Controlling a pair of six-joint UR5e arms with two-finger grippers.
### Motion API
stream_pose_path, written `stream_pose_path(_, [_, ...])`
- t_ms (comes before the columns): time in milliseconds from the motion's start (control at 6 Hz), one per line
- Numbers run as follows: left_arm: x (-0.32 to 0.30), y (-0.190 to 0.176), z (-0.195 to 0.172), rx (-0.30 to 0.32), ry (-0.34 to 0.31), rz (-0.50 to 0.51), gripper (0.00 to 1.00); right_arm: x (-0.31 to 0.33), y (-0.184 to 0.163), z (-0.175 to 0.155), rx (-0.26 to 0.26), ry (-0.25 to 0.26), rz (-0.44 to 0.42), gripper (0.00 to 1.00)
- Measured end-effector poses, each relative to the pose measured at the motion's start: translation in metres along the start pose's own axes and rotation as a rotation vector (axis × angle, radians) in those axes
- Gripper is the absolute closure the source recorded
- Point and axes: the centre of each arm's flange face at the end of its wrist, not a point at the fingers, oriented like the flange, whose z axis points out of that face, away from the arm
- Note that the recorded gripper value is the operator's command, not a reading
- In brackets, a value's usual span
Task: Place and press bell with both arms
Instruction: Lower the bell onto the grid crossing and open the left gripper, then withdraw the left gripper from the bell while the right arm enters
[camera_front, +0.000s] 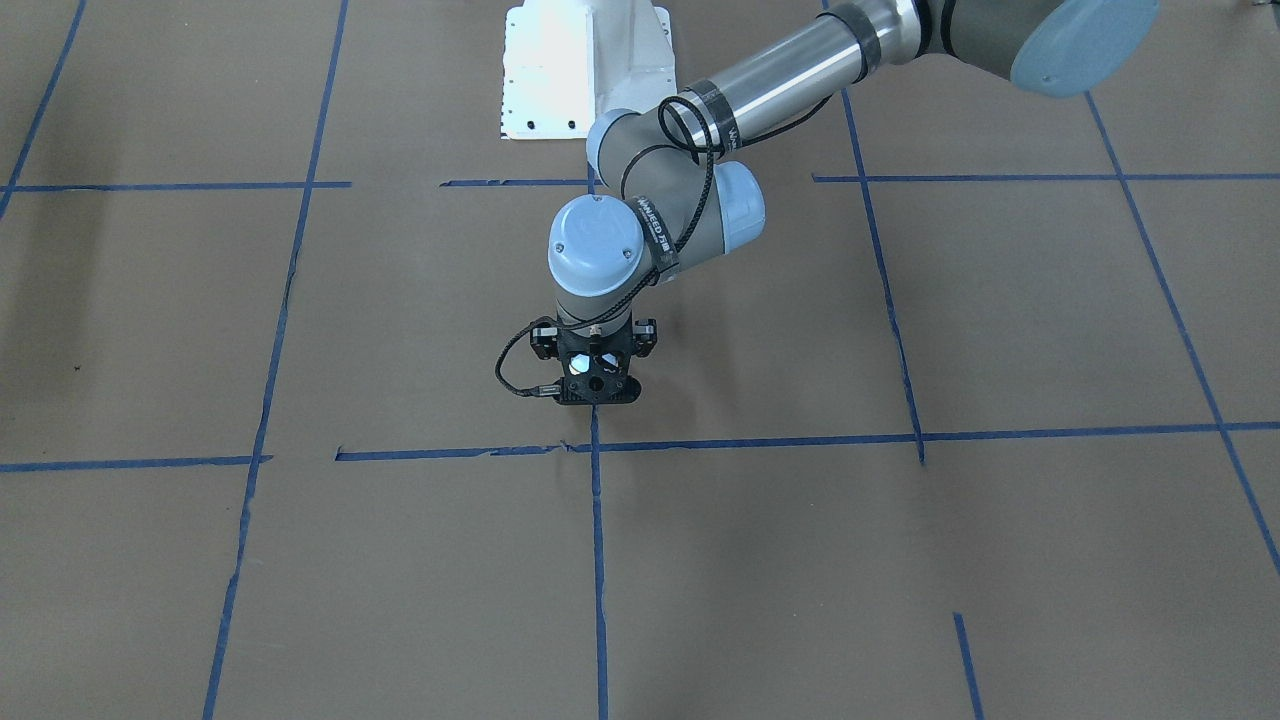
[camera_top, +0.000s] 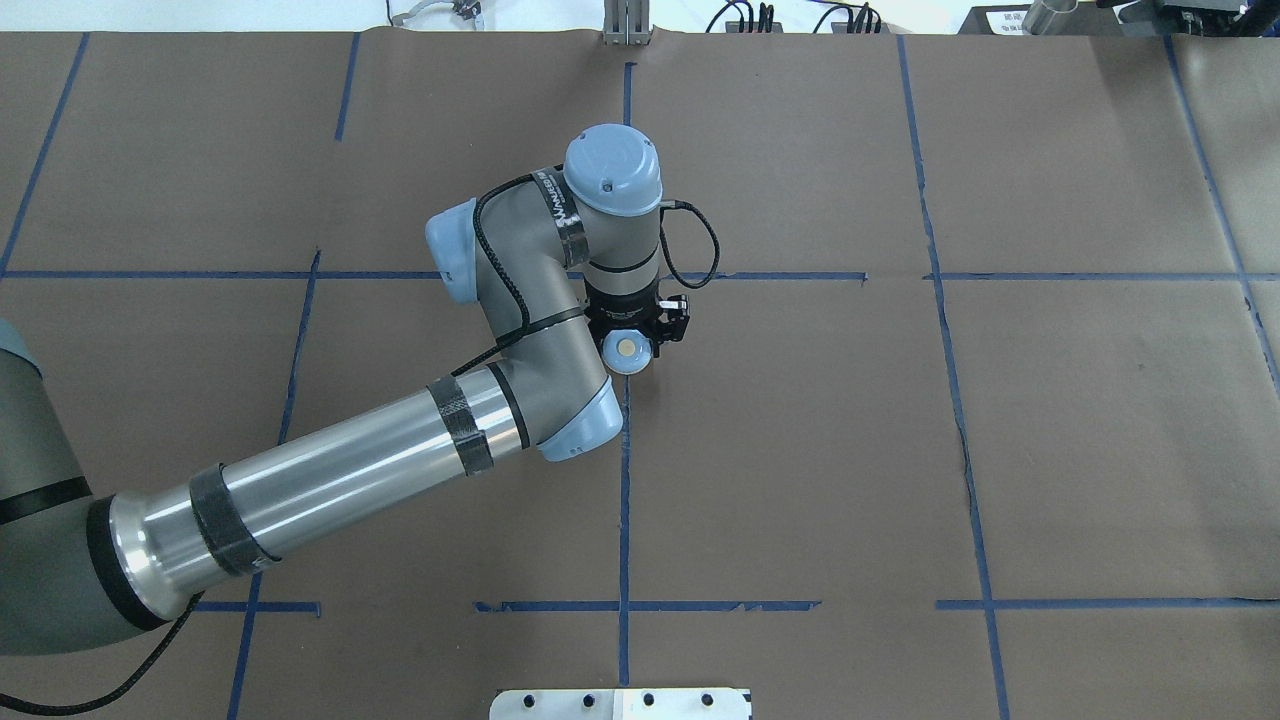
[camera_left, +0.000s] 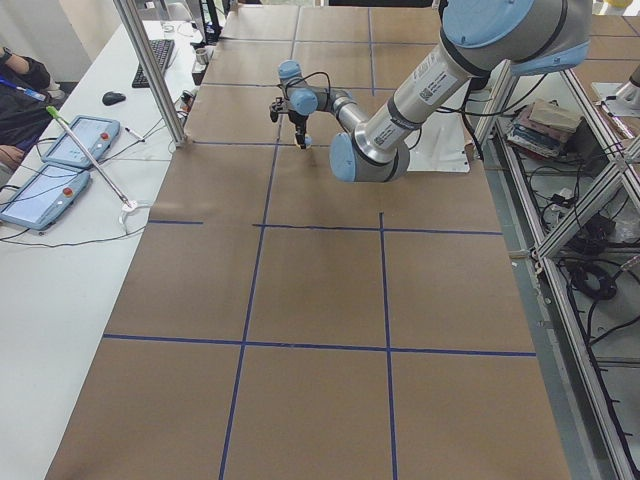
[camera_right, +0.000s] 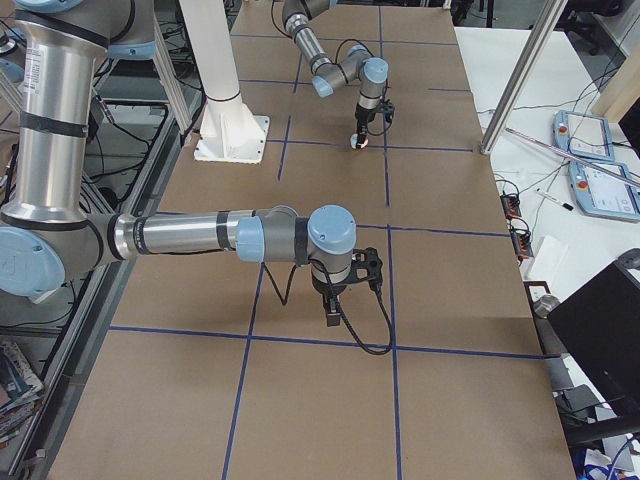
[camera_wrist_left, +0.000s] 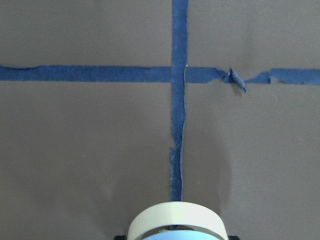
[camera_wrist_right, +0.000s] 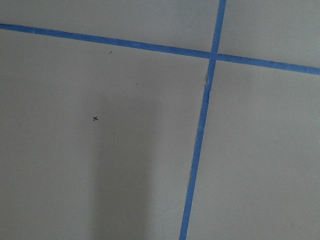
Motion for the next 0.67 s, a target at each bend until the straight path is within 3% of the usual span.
stream_pose_path(667, [-0.001,-0.006,-0.019,0.021,0.031,-0.011,0.0,-0.005,-0.008,-0.005,0.014,-0.003,-0.005,0.0])
